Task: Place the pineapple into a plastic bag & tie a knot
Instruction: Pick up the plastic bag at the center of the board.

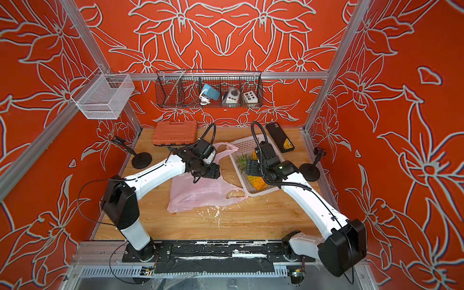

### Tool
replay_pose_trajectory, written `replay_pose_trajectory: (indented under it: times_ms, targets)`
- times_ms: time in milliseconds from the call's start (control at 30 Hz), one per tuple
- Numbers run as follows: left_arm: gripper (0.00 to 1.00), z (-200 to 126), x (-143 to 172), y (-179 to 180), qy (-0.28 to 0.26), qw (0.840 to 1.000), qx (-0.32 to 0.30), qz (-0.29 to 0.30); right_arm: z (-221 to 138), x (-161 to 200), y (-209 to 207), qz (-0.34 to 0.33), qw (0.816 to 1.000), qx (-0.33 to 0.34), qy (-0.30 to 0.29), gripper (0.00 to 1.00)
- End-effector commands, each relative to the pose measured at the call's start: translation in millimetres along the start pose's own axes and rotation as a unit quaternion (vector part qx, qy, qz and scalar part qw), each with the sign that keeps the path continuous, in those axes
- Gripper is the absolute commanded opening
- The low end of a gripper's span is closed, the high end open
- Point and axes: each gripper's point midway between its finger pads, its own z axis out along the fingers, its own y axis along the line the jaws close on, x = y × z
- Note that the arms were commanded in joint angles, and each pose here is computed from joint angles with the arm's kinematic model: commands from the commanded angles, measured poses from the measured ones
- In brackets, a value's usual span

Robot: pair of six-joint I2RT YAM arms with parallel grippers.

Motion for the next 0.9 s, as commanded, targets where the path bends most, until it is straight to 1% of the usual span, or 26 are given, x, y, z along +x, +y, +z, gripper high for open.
replay_pose_trajectory:
  times_ms: [0, 100, 300, 433, 467, 567, 633, 733, 800, 867]
  targets:
    - [0.75, 8, -10, 4, 0.005, 0.998, -0.056, 0.019, -11, -7, 4, -0.012, 0.999, -0.027, -0.021, 0.87]
    - [0.75, 24, -16, 8, 0.014, 0.995, -0.092, 0.029, -21, -12, 1, -0.014, 0.999, -0.032, -0.036, 0.88]
    - [0.74, 39, -14, 27, 0.043, 0.983, -0.168, 0.064, -37, -18, -4, -0.014, 0.997, -0.04, -0.063, 0.9]
    - [0.68, 39, -13, 35, 0.057, 0.976, -0.196, 0.078, -37, -16, -6, -0.012, 0.996, -0.044, -0.071, 0.91]
    - [0.65, 38, -14, 37, 0.059, 0.974, -0.203, 0.083, -35, -15, -5, -0.012, 0.996, -0.047, -0.069, 0.91]
    - [0.51, 37, -14, 41, 0.067, 0.969, -0.219, 0.092, -32, -11, -5, -0.013, 0.997, -0.05, -0.064, 0.91]
    - [0.39, 35, -13, 40, 0.063, 0.97, -0.215, 0.091, -31, -9, -5, -0.014, 0.996, -0.053, -0.064, 0.91]
    - [0.13, 29, -12, 35, 0.054, 0.975, -0.196, 0.087, -30, -6, -5, -0.018, 0.996, -0.057, -0.062, 0.9]
    - [0.0, 19, -12, 30, 0.043, 0.98, -0.177, 0.082, -28, -3, -4, -0.023, 0.996, -0.059, -0.057, 0.89]
    - [0.0, 8, -10, 27, 0.035, 0.983, -0.16, 0.083, -26, -1, -5, -0.028, 0.997, -0.054, -0.05, 0.89]
